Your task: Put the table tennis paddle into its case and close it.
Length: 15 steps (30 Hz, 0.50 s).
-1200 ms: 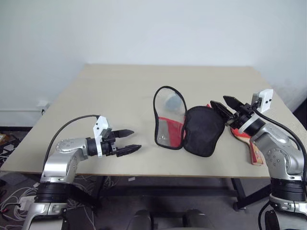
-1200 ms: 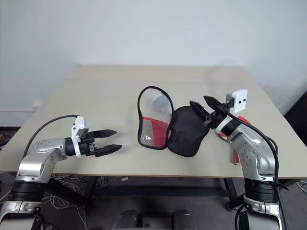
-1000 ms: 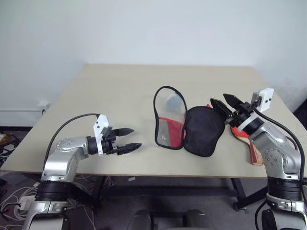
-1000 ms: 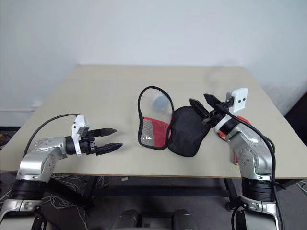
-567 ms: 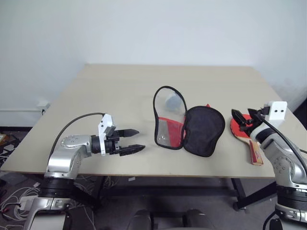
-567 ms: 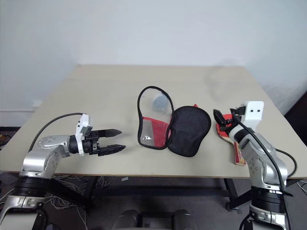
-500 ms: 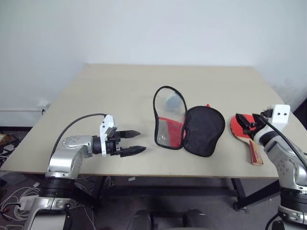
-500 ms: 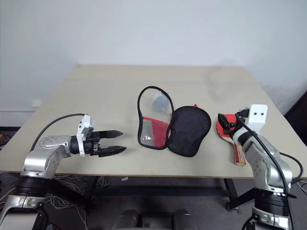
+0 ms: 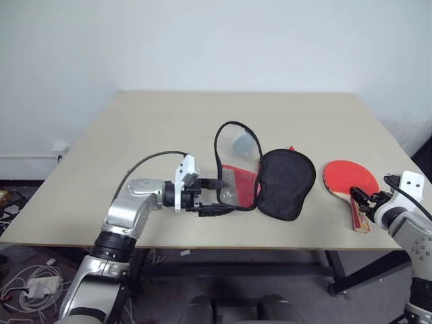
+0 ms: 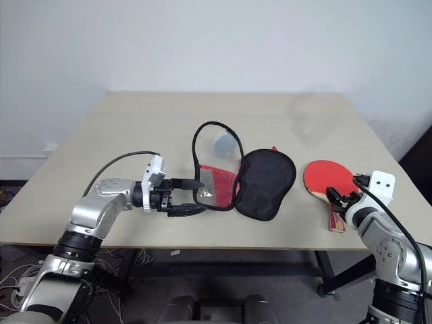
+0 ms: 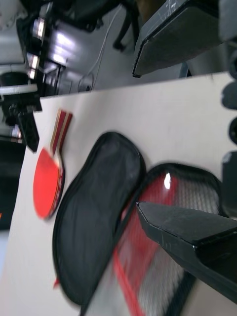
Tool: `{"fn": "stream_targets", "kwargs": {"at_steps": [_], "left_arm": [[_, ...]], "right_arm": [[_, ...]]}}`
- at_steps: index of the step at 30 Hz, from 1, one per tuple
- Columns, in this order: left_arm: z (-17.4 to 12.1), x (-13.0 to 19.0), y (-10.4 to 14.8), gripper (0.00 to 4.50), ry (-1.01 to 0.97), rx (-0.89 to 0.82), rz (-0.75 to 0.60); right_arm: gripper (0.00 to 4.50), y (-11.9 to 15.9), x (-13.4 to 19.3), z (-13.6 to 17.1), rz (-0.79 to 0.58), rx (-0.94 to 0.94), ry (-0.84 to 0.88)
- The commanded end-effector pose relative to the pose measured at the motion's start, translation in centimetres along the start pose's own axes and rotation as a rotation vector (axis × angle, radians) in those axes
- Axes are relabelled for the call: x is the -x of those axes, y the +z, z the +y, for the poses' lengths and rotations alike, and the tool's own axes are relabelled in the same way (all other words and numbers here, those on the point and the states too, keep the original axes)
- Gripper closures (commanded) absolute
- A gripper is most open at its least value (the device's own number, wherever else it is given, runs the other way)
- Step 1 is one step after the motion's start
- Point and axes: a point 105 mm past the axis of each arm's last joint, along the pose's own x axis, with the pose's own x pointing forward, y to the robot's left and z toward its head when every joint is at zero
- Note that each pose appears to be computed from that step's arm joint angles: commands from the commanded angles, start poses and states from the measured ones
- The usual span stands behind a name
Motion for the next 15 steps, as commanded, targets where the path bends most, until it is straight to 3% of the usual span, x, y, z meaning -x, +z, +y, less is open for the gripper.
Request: {"fn": "stream_targets", "kwargs": {"at_steps": [1,13,15], "left_arm": [[0.0,-0.7,2.2,0.14,-0.021,-0.074,-0.023],[-0.3,-0.9,3.6,0.14,-0.020,-0.106,-0.019],[-0.3,-0.9,3.6,0.00,-0.016,-0.105,-0.019]], "right_arm": [[0.88,-0.1,0.0,-0.5,0.009,0.014,-0.029],[0.88,-3.1,-1.1,-1.2,0.148,0.039,-0.063],[1.24,-2.7,-1.2,-1.0,0.130,0.057,-0.064]]}}
